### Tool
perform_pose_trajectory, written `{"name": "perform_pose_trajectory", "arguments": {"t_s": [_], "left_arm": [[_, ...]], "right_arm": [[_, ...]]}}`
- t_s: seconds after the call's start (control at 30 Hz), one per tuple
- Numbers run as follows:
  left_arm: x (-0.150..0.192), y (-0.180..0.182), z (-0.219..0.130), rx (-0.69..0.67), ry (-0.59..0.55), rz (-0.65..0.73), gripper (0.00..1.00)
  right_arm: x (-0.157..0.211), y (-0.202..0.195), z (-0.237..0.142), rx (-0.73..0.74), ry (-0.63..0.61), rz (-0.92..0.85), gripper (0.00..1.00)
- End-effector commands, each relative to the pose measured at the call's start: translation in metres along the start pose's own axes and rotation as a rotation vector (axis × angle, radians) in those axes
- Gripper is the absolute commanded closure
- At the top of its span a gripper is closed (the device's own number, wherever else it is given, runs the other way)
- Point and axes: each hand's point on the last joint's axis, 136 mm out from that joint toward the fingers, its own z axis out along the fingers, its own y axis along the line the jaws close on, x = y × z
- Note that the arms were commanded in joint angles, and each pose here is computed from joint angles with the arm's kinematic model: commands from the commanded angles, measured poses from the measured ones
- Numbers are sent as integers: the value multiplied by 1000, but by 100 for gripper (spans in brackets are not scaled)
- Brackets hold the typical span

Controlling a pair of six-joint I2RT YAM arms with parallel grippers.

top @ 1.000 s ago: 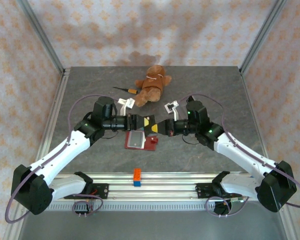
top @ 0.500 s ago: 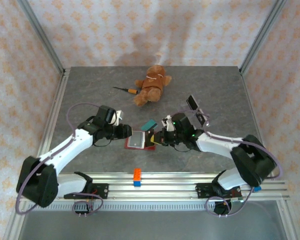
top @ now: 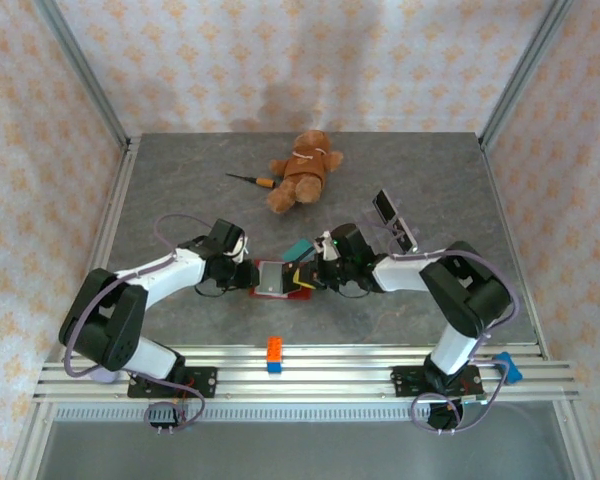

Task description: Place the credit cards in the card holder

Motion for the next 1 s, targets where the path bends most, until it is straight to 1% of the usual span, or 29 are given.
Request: {"name": "perform_pose_trajectory", "arguments": {"t_s": [0.0, 0.1, 0.2, 0.33, 0.47, 0.63, 0.97], "left_arm": [[-5, 5, 5, -21, -9, 20, 75], [-5, 6, 8, -21, -8, 15, 76], [-5, 6, 7, -32, 1, 16, 78], [-5, 6, 4, -21, -26, 12, 79], [-4, 6, 3, -29, -10, 14, 80], [-4, 6, 2, -23, -20, 7, 82], [-6, 5, -3, -37, -15, 16, 84]], "right_arm": [[-8, 11, 4, -58, 3, -3, 100], [-8, 6, 7, -57, 15, 4, 100], [-9, 1, 7, -48, 12, 14, 100], [-9, -2, 10, -46, 22, 19, 100], [-9, -10, 13, -32, 23, 47, 100], [-10, -9, 17, -46, 33, 65, 100], [-23, -14, 23, -49, -22, 116, 100]]}}
